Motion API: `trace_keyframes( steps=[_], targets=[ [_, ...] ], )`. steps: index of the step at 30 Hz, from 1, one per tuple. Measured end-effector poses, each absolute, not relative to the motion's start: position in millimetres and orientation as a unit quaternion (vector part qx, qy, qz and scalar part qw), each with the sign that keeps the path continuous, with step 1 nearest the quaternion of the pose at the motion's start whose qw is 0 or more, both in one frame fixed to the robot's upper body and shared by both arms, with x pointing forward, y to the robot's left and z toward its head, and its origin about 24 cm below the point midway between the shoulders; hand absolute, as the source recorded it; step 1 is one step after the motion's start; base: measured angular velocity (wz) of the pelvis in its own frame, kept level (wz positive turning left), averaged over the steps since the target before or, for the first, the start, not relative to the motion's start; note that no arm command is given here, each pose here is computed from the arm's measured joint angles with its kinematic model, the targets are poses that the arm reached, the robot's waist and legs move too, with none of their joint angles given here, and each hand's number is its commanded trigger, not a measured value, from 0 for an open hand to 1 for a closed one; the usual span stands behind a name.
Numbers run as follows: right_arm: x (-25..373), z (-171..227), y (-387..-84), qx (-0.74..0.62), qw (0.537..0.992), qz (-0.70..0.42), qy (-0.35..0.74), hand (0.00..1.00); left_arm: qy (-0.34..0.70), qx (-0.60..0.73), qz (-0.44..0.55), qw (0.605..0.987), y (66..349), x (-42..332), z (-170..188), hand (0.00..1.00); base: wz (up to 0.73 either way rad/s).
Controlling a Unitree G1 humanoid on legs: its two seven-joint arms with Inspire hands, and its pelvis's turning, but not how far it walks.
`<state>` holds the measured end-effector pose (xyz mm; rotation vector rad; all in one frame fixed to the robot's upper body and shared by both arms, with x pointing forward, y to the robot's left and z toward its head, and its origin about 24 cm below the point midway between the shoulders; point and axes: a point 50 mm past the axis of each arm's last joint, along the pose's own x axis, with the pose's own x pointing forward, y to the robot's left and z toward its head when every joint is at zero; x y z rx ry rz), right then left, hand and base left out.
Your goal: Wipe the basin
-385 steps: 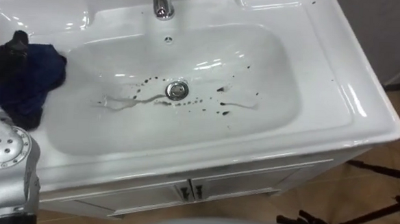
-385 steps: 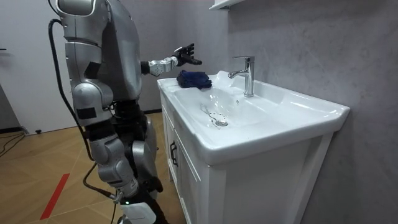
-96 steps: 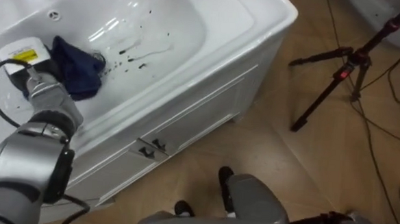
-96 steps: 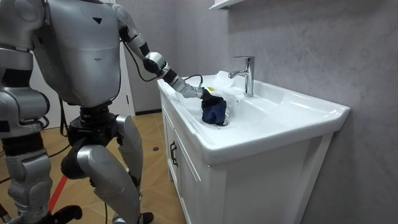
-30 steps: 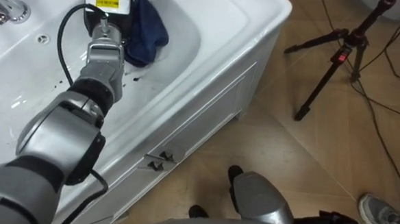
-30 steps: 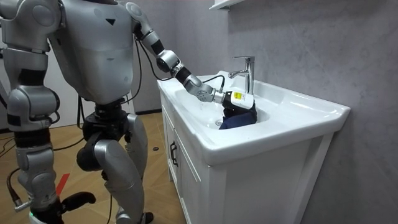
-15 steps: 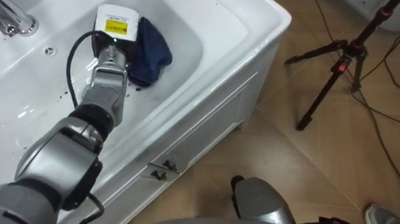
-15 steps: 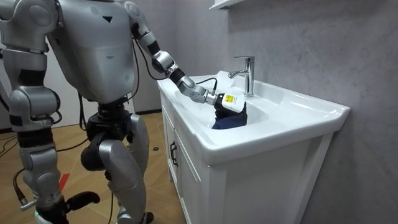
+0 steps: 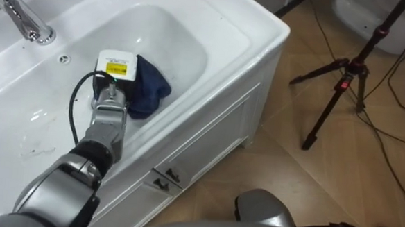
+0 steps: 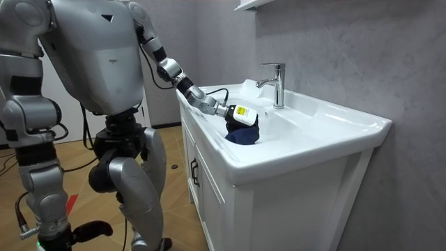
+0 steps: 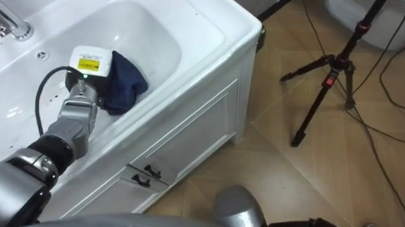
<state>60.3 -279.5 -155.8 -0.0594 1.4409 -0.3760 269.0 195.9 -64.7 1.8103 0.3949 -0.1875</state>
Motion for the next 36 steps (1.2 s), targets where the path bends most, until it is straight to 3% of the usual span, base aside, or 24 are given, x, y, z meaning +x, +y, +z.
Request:
trace_keyframes(
  steps=[7, 12, 20, 29, 36],
  targets=[
    [54.1, -156.6, -279.0, -0.016, 0.720, -0.198, 0.665, 0.00, 0.173, 0.779, -0.078, 0.597, 196.6, 253.5, -70.5, 1.00, 0.00],
    [50.2, -157.4, -277.8, -0.014, 0.711, -0.209, 0.671, 0.00, 0.178, 0.796, -0.082, 0.573, 200.5, 242.0, -76.4, 1.00, 0.04],
    [36.8, -157.8, -280.3, -0.040, 0.697, -0.199, 0.688, 0.00, 0.197, 0.862, -0.101, 0.457, 238.3, 208.4, -85.5, 1.00, -0.04],
    [9.1, -154.8, -292.2, -0.028, 0.681, -0.235, 0.693, 0.00, 0.290, 0.859, -0.103, 0.408, 280.2, 174.5, -90.0, 1.00, -0.09],
    [5.8, -152.1, -298.9, -0.022, 0.677, -0.269, 0.685, 0.00, 0.327, 0.850, -0.108, 0.399, 293.4, 160.0, -92.3, 1.00, 0.00]
  ],
)
